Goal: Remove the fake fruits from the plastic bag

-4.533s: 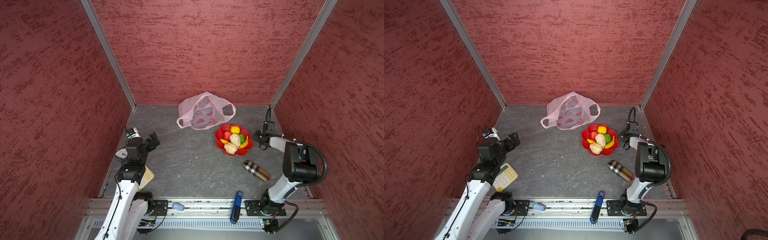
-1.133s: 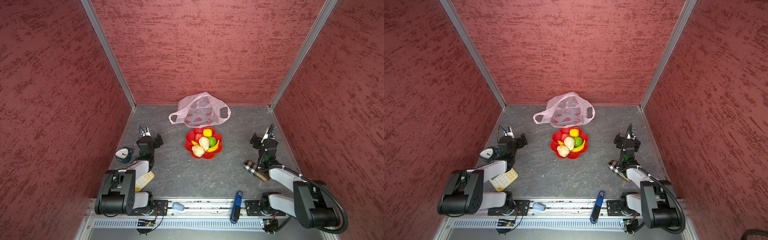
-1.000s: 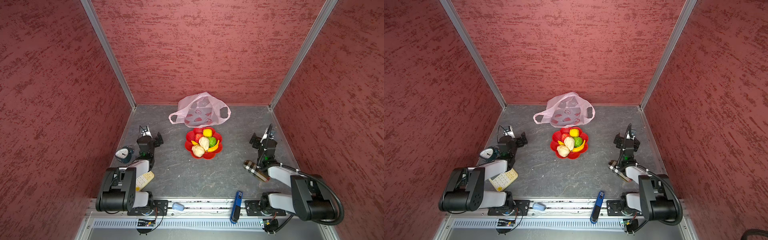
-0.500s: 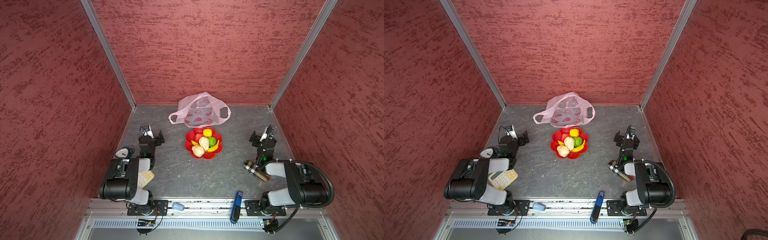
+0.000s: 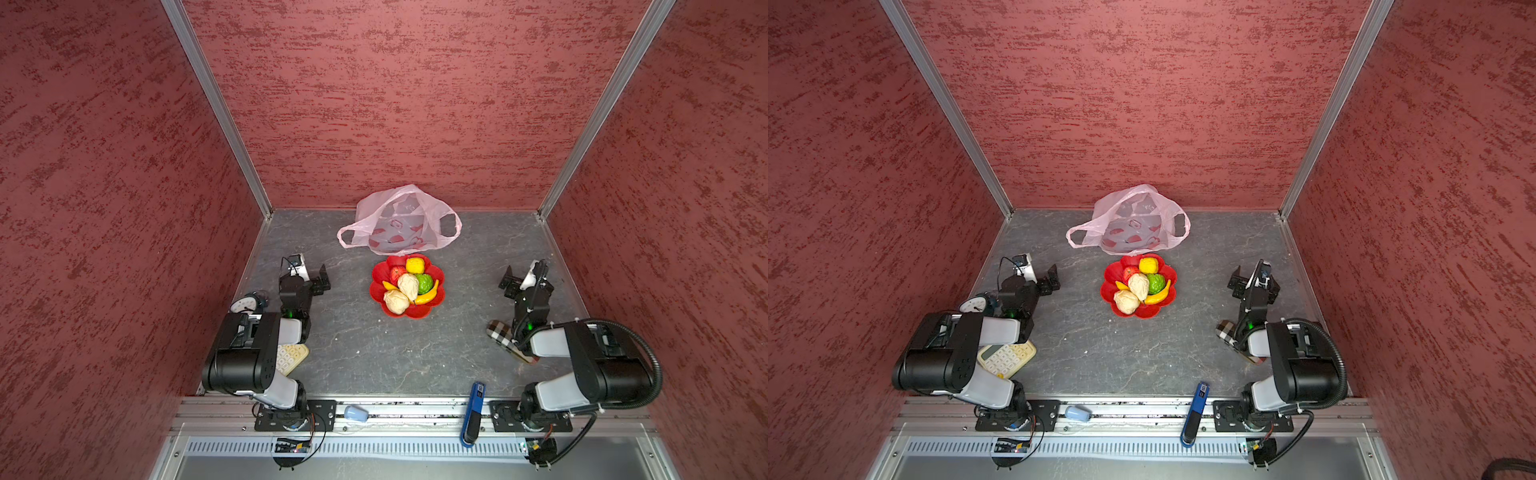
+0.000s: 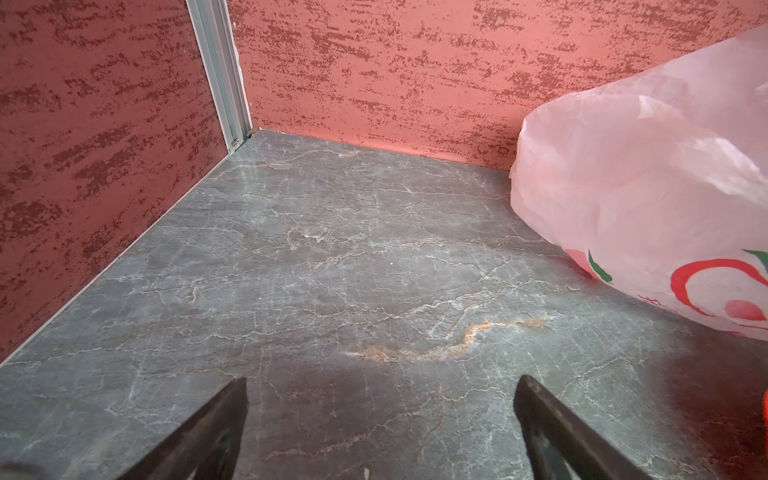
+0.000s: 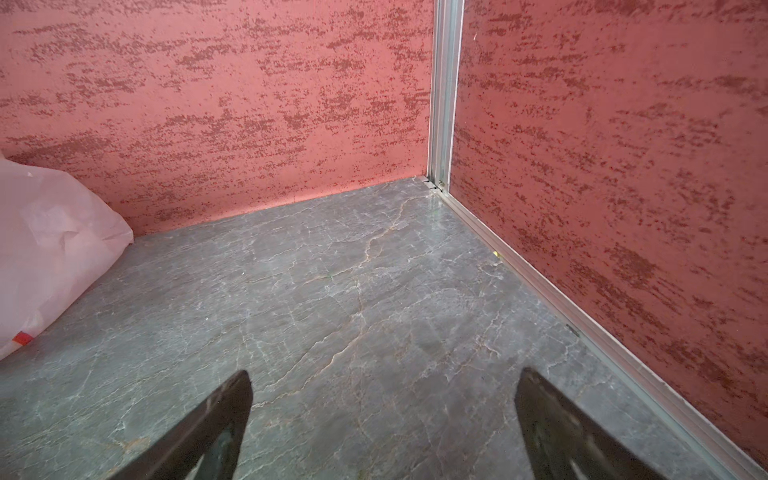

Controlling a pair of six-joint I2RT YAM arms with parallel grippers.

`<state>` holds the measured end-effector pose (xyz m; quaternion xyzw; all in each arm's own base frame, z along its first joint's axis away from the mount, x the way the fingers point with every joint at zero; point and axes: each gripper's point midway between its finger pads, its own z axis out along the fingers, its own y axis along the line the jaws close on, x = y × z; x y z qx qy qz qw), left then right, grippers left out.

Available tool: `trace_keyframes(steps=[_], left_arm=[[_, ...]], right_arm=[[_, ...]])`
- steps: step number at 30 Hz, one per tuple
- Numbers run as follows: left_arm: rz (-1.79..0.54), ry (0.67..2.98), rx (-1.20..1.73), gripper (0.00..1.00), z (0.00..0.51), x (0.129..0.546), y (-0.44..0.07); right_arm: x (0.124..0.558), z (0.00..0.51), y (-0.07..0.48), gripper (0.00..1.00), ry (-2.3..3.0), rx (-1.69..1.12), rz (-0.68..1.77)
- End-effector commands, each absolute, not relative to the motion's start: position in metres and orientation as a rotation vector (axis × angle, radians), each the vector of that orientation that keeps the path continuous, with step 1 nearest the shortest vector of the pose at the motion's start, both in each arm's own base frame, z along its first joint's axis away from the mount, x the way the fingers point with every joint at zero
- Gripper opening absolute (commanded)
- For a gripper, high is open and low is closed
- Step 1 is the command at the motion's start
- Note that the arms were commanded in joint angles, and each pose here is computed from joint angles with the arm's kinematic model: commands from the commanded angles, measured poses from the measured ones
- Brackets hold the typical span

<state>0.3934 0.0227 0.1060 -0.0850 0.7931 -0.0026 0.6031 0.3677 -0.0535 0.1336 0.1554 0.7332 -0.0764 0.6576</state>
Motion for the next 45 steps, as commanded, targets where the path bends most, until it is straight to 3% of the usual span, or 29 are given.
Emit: trace_keyframes(steps=[1,11,15,45], left_arm=[[-0.006,1.803,-0.178,1.00,0.116,0.397,0.023],[-0.005,1.804,-0.179,0.99,0.115,0.398,0.023],[0.003,1.807,-0.178,1.00,0.115,0.398,0.022],[0.025,1.808,-0.172,0.99,0.115,0.399,0.020]], right_arm=[[0.365,0.152,-0.052,0.99,1.584,0.321,-0.159],[0.366,0.142,-0.043,0.99,1.593,0.267,-0.127],[0.384,0.135,-0.042,0.99,1.659,0.248,-0.125],[0.383,0.135,-0.042,0.99,1.656,0.246,-0.114]])
